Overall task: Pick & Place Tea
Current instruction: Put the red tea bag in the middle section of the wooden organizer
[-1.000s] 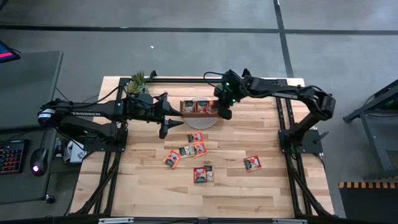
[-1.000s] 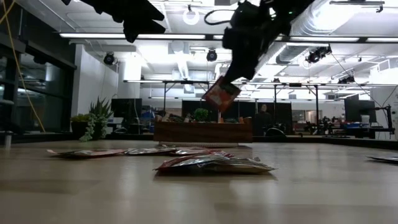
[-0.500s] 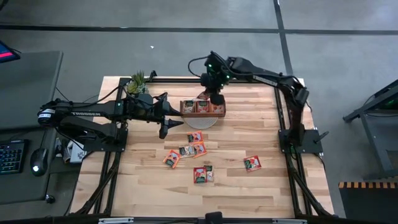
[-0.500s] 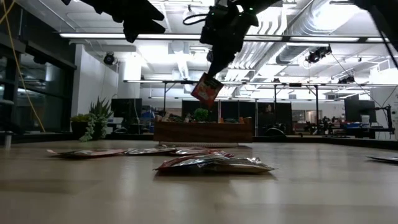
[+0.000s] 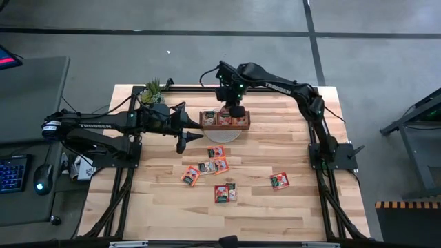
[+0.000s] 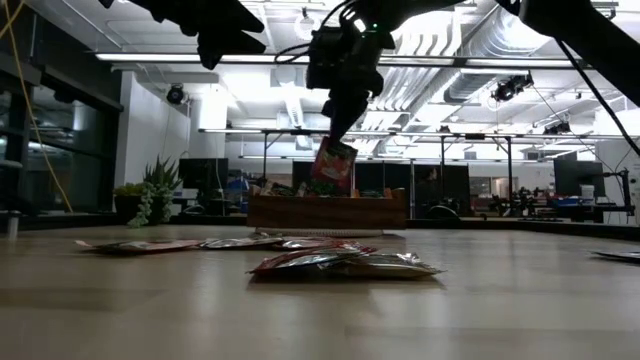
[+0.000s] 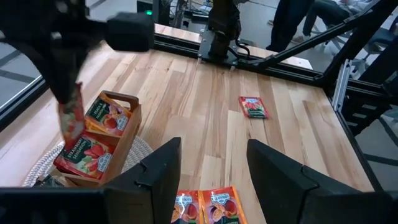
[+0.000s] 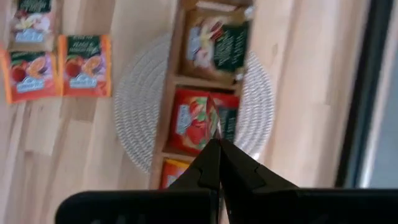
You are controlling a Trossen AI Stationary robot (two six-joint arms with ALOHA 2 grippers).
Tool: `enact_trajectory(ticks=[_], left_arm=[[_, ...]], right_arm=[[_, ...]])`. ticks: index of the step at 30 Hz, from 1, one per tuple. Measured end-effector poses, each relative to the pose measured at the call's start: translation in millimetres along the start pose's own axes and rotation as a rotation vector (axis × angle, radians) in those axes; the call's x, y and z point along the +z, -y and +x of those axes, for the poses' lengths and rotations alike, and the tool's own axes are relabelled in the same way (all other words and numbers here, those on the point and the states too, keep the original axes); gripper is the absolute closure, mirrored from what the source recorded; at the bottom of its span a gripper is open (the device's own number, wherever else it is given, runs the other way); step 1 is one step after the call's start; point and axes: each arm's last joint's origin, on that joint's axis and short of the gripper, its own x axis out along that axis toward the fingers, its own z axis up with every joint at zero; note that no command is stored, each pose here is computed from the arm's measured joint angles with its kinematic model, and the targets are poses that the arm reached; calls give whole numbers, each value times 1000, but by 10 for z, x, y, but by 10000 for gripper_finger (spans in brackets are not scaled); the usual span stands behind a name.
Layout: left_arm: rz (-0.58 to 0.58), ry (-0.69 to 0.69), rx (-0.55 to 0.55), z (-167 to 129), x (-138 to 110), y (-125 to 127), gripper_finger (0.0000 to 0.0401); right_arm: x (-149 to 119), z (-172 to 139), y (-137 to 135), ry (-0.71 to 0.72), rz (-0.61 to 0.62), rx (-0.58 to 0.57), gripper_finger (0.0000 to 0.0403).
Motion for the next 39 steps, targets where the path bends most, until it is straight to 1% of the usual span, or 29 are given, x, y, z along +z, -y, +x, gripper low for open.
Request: enact_trajectory(ticks=[2,7,14,22,28,33,39], left_arm=[[0,0,0,0,0,0,219],[0,-1,0,0,-1,0,219],[-1,-1,0,0,-1,0,219],[-1,-1,0,0,-1,0,219],[-1,-1,0,0,-1,0,219],[-2,-1,-2,0,-1,1,219],[-2,-2,-2,0,-1,0,219]], right_arm=[[4,72,-39,-28,-3,21,403],[50,242,-79,-44,-17,38,403],[38,445,-49,-73,27,56,403],[32,548,-31,-81,33,64,403],[65,552,-15,-59,27,29,401],[63,552,-15,-63,56,25,386],[43,549,-21,-96,78,11,346]])
